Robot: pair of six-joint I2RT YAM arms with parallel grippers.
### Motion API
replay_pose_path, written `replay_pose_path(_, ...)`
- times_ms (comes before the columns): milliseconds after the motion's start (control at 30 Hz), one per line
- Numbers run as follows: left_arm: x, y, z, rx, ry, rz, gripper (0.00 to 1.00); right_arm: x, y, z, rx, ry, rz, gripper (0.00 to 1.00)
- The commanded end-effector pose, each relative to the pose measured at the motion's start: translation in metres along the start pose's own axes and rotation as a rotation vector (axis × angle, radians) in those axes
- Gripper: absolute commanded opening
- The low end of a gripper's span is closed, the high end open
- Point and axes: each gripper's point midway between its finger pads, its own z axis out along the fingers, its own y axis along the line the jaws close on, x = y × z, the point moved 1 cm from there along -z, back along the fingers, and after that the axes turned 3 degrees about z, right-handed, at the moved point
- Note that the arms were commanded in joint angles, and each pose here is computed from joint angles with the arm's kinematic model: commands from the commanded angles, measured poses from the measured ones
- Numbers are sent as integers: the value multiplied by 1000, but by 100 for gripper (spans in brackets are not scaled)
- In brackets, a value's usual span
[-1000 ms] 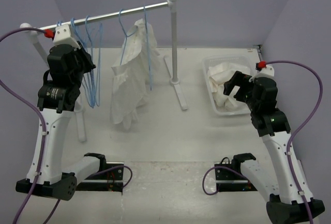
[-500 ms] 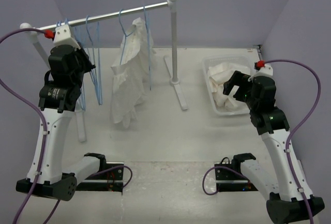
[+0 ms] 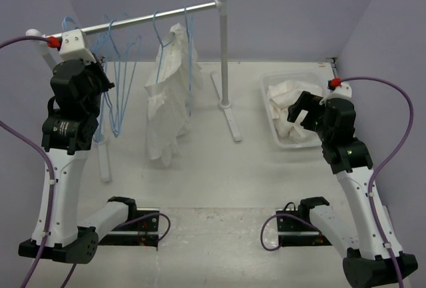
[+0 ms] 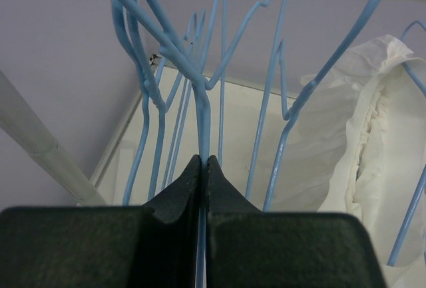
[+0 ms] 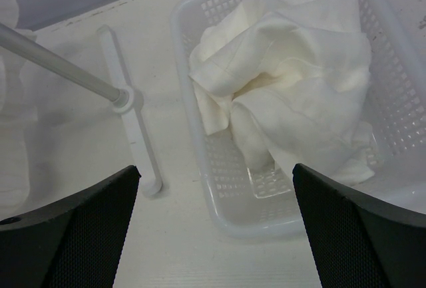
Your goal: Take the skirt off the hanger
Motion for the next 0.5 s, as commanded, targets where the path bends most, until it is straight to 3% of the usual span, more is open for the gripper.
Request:
replay_pose_path(0, -39, 1, -11, 21, -135, 45, 0, -8, 0, -3, 3, -36, -16, 99)
replay_pose_path(167, -45, -12, -6, 87, -146, 64, 0, -8, -2, -2, 12, -35, -19, 99)
replay_pose_path(367, -49, 15, 3, -89, -131, 114, 0, -8, -3, -4, 18, -34, -24, 99)
replay_pose_path(467, -55, 17, -6, -79, -149, 145, 0, -9, -3, -5, 19, -38, -24, 99)
